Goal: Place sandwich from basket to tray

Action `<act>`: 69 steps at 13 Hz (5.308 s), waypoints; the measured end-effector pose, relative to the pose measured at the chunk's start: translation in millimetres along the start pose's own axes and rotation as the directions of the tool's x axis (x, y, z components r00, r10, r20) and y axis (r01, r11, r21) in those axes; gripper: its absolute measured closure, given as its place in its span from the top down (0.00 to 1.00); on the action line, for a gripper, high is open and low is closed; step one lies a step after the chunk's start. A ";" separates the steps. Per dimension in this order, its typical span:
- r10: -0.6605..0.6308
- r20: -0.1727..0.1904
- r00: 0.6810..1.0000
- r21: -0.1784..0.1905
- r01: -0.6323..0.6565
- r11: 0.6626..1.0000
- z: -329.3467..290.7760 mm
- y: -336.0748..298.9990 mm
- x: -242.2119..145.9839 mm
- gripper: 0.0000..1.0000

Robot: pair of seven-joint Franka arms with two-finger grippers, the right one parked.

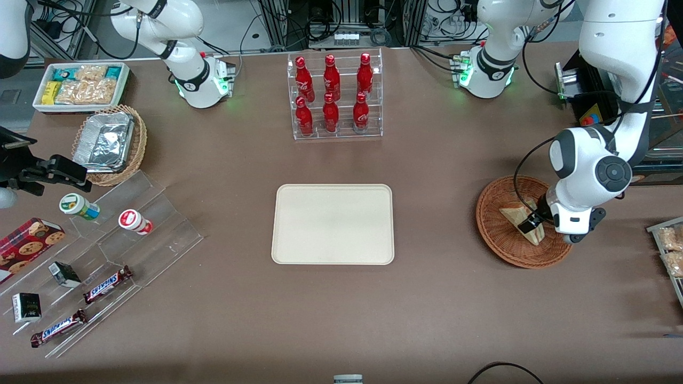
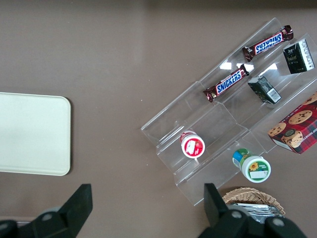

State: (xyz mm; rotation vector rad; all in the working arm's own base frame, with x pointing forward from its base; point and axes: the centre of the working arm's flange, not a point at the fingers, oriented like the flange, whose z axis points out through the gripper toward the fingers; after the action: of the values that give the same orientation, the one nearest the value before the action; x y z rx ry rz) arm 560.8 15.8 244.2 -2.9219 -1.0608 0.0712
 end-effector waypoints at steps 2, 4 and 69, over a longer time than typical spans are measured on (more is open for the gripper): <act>-0.005 0.015 1.000 0.012 0.005 1.000 10.4 -1.3 -1.2 1.00; -0.007 0.026 1.000 0.023 0.006 1.000 19.2 -2.2 -2.0 0.97; 0.508 -0.007 0.861 0.033 -0.508 0.861 -238.4 112.2 -41.2 1.00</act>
State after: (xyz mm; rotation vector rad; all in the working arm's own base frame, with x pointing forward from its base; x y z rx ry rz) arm 614.0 -100.3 478.4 -3.0780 -0.2503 0.0741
